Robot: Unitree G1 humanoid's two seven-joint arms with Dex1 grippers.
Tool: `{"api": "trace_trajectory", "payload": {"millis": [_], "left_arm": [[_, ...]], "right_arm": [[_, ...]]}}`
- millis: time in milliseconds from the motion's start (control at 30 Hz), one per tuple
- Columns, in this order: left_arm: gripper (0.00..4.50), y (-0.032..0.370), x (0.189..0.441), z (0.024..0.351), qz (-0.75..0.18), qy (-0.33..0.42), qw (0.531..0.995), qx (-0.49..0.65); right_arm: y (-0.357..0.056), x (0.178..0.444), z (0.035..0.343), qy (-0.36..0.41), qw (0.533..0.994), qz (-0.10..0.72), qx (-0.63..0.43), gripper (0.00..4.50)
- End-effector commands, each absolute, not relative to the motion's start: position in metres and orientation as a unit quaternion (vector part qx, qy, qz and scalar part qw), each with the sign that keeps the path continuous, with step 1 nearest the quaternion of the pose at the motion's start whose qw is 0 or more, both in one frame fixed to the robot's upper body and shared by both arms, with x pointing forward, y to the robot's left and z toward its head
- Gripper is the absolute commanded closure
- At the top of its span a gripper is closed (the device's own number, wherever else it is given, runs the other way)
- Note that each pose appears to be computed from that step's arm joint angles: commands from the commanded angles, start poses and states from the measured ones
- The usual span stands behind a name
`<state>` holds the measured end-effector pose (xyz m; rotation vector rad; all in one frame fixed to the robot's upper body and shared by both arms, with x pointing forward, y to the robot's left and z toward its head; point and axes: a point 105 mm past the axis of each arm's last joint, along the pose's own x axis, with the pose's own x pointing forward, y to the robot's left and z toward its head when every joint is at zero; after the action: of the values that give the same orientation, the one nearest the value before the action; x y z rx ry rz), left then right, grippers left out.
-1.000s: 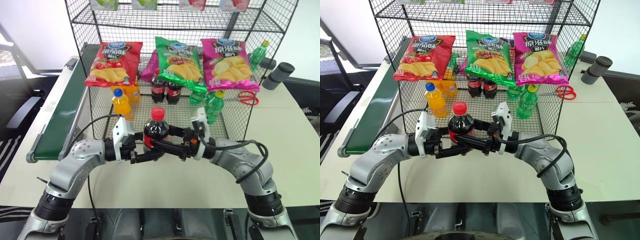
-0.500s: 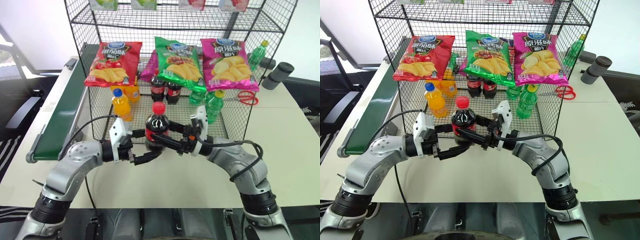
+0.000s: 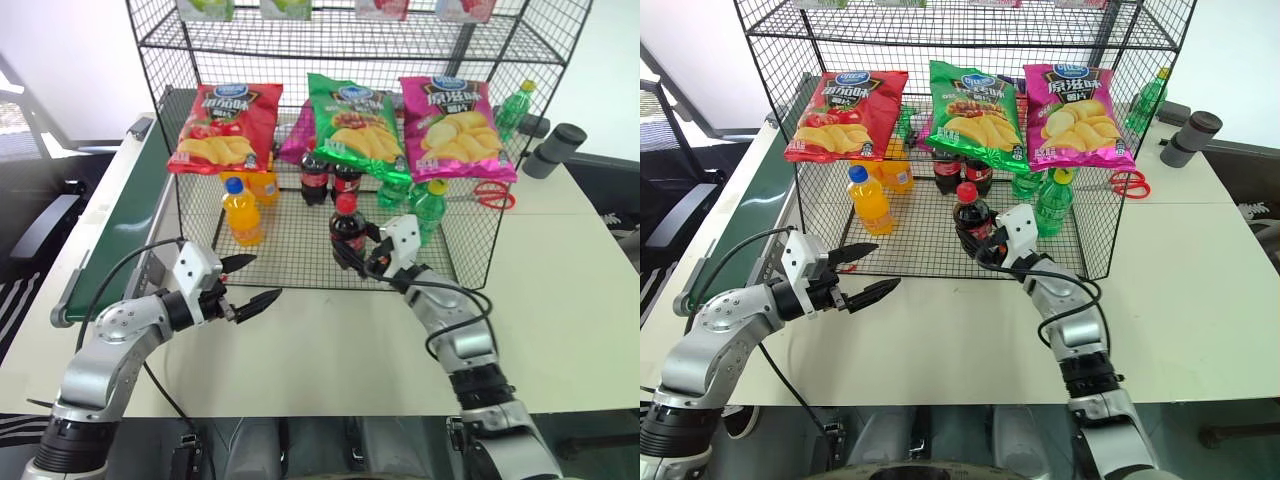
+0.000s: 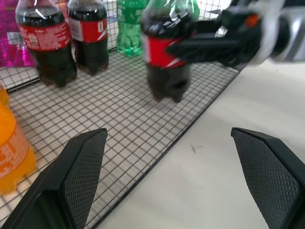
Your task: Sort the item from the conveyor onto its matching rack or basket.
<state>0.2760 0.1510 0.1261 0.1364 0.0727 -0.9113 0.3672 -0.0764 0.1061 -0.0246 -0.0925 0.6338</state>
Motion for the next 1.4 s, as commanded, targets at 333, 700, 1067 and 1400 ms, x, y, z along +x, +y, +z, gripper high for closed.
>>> {"api": "trace_trajectory", "payload": {"millis": [333,700,1067,1400], "left_arm": [[0.06,0.149,0.276,0.139,-0.433,-0.004,0.898,0.075],[0.06,0.147,0.277,0.138,-0.434,-0.005,0.898,0.078],[0.00,0.146,0.278,0.138,-0.438,-0.003,0.896,0.079],[0.00,0.150,0.280,0.133,-0.420,0.020,0.904,0.079]], "right_arm": [[-0.053,0.401,0.127,-0.118,0.952,0.283,0.005,1.47],[-0.056,0.407,0.120,-0.110,0.956,0.271,0.008,1.47],[-0.056,0.401,0.120,-0.116,0.950,0.289,0.008,0.05],[-0.089,0.372,0.124,-0.112,0.938,0.326,-0.034,0.05]]}}
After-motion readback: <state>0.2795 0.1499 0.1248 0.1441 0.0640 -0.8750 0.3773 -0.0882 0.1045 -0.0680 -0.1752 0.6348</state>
